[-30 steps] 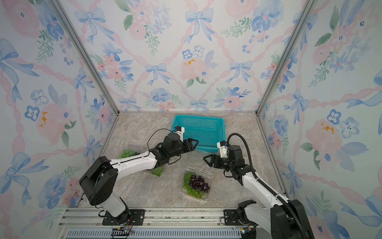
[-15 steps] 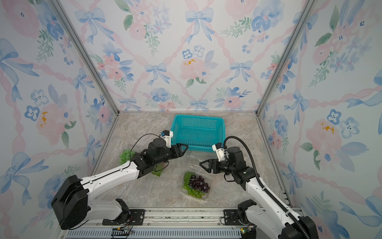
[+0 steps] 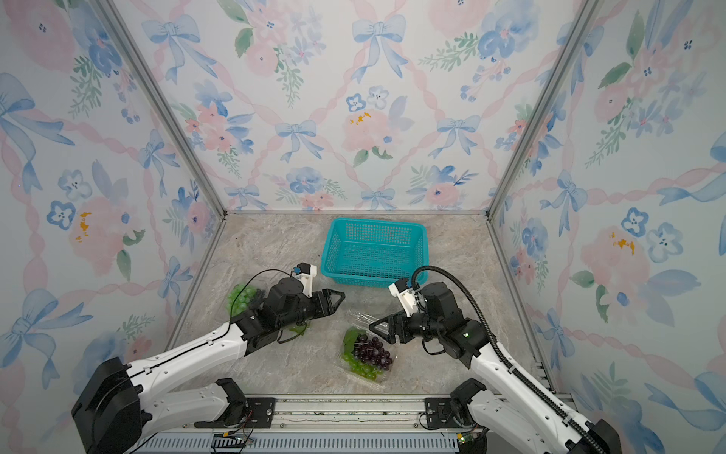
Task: Pack grapes into containers
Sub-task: Close the packing box at the center of the board, then adjust the packing box at the center of the board.
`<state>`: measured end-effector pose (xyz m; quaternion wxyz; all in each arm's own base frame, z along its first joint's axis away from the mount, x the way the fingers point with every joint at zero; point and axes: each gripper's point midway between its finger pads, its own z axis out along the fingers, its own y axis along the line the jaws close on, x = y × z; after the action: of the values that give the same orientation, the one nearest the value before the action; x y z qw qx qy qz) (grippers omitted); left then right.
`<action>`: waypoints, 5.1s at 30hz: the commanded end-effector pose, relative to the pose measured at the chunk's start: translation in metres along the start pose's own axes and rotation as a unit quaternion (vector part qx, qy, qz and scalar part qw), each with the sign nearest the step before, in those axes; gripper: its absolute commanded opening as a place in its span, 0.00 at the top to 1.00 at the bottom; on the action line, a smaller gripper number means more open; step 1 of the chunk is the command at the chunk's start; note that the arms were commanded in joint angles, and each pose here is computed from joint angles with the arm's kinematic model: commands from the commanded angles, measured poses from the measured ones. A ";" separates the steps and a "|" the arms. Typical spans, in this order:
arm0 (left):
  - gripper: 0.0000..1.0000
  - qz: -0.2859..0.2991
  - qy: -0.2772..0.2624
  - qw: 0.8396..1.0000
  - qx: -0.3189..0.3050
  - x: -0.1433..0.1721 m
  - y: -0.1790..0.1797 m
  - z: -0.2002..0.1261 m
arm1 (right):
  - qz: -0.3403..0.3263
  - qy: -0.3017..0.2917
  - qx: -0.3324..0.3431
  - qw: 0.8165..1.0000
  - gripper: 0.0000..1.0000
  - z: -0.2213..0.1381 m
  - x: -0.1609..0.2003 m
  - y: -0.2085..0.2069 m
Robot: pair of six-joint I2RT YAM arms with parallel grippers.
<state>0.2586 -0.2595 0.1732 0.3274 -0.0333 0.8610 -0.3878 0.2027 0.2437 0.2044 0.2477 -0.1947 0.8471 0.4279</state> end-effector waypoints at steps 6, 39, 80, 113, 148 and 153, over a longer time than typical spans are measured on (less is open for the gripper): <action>0.37 0.002 0.025 0.999 -0.025 0.019 0.021 -0.012 | -0.024 0.039 -0.001 0.999 0.24 0.015 0.011 0.021; 0.55 -0.019 0.161 0.986 -0.028 0.119 0.067 -0.035 | -0.053 0.110 0.141 0.982 0.41 0.129 0.101 0.002; 0.72 -0.037 0.271 0.961 0.040 0.172 0.047 -0.038 | 0.011 0.093 0.146 0.985 0.46 0.131 0.112 -0.011; 0.57 -0.059 0.199 0.976 0.064 0.143 0.030 -0.029 | 0.010 0.049 0.181 0.982 0.32 0.033 0.077 0.001; 0.55 -0.060 0.140 0.988 0.029 0.091 0.017 0.003 | 0.212 -0.060 0.053 0.974 0.09 0.024 0.061 -0.012; 0.55 -0.068 0.085 0.994 0.029 0.063 0.022 -0.006 | 0.191 -0.054 0.046 0.979 0.09 0.040 0.037 -0.010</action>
<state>0.2013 -0.2688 0.1210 0.2022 -0.0333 0.8751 -0.4383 0.1737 0.2436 0.1242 0.1932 0.0446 0.8977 0.3934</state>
